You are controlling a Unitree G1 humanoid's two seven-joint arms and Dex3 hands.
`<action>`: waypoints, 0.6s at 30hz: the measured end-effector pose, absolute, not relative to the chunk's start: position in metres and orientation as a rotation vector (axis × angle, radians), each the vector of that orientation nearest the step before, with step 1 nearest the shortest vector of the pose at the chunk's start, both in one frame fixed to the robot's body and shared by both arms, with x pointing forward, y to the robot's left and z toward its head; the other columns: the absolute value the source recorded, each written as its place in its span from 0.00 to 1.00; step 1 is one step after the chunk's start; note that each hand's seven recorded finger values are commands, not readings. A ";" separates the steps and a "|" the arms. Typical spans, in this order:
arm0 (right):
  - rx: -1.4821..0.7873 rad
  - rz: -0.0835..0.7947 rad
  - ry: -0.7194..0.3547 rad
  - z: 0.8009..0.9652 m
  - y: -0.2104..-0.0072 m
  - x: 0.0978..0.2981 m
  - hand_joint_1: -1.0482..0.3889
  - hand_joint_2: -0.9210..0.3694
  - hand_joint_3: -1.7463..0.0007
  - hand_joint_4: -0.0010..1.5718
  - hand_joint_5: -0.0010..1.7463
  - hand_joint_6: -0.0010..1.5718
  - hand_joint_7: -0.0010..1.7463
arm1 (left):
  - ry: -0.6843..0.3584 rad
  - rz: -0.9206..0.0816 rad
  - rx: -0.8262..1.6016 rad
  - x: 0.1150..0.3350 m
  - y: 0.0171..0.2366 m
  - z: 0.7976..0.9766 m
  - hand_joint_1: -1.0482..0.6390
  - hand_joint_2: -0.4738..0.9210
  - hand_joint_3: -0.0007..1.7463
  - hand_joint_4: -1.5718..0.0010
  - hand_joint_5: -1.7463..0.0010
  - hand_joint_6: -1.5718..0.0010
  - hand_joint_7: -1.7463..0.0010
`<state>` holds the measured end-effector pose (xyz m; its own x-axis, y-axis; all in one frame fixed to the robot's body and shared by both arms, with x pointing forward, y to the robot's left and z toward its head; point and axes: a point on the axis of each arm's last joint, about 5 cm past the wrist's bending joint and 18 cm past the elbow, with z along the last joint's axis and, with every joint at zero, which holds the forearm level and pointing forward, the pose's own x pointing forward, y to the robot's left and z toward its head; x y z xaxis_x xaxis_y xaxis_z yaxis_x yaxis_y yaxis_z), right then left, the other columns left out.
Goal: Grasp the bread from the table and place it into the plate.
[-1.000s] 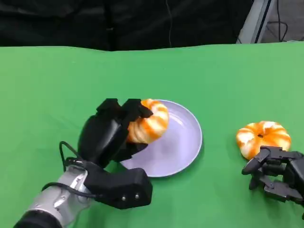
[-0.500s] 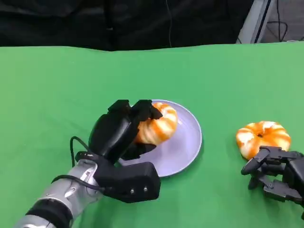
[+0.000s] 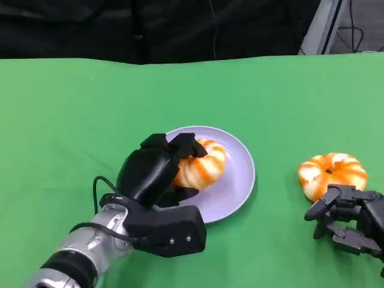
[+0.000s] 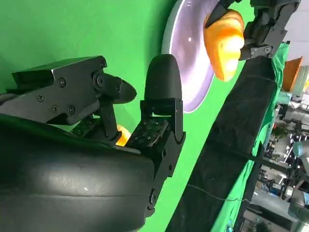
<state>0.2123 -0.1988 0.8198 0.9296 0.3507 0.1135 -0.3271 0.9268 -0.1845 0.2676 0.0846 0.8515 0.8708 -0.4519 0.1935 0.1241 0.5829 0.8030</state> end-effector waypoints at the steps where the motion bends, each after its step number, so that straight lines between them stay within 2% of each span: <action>1: -0.164 0.350 -0.146 0.820 -0.199 0.212 0.79 0.10 0.61 0.59 0.76 0.62 0.54 | -0.402 -0.349 0.893 0.268 0.085 0.851 0.53 1.00 0.15 0.73 0.12 0.64 0.39; 3: -0.164 0.351 -0.146 0.820 -0.199 0.212 0.79 0.10 0.61 0.59 0.76 0.62 0.54 | -0.401 -0.353 0.898 0.268 0.085 0.851 0.52 1.00 0.12 0.71 0.19 0.61 0.50; 4: -0.164 0.351 -0.146 0.820 -0.199 0.212 0.79 0.10 0.61 0.59 0.76 0.62 0.54 | -0.400 -0.353 0.899 0.268 0.085 0.851 0.52 1.00 0.11 0.66 0.34 0.56 0.62; 5: -0.164 0.351 -0.146 0.820 -0.199 0.212 0.79 0.10 0.61 0.59 0.76 0.62 0.54 | -0.399 -0.354 0.900 0.268 0.085 0.851 0.51 1.00 0.10 0.62 0.44 0.51 0.72; 7: -0.164 0.348 -0.146 0.820 -0.199 0.212 0.79 0.10 0.61 0.59 0.77 0.62 0.54 | -0.396 -0.355 0.901 0.268 0.085 0.851 0.51 1.00 0.10 0.60 0.49 0.49 0.78; 9: -0.164 0.346 -0.146 0.820 -0.199 0.212 0.79 0.10 0.62 0.58 0.76 0.61 0.54 | -0.393 -0.357 0.903 0.267 0.085 0.850 0.50 1.00 0.11 0.53 0.66 0.44 0.90; 10: -0.164 0.346 -0.146 0.820 -0.199 0.212 0.79 0.09 0.62 0.58 0.77 0.61 0.54 | -0.390 -0.358 0.904 0.267 0.085 0.850 0.50 1.00 0.11 0.51 0.68 0.43 0.92; 12: -0.164 0.346 -0.146 0.820 -0.199 0.212 0.79 0.09 0.62 0.58 0.77 0.61 0.54 | -0.382 -0.365 0.908 0.267 0.086 0.849 0.50 1.00 0.12 0.53 0.64 0.42 0.96; 18: -0.164 0.347 -0.146 0.820 -0.199 0.212 0.79 0.09 0.62 0.58 0.77 0.61 0.55 | -0.370 -0.382 0.915 0.269 0.085 0.850 0.49 1.00 0.12 0.55 0.61 0.40 0.98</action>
<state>0.2123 -0.1989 0.8198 0.9302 0.3491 0.1135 -0.3256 0.9274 -0.1840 0.2687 0.0849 0.8500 0.8713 -0.4687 0.1457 0.1604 0.5524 0.8180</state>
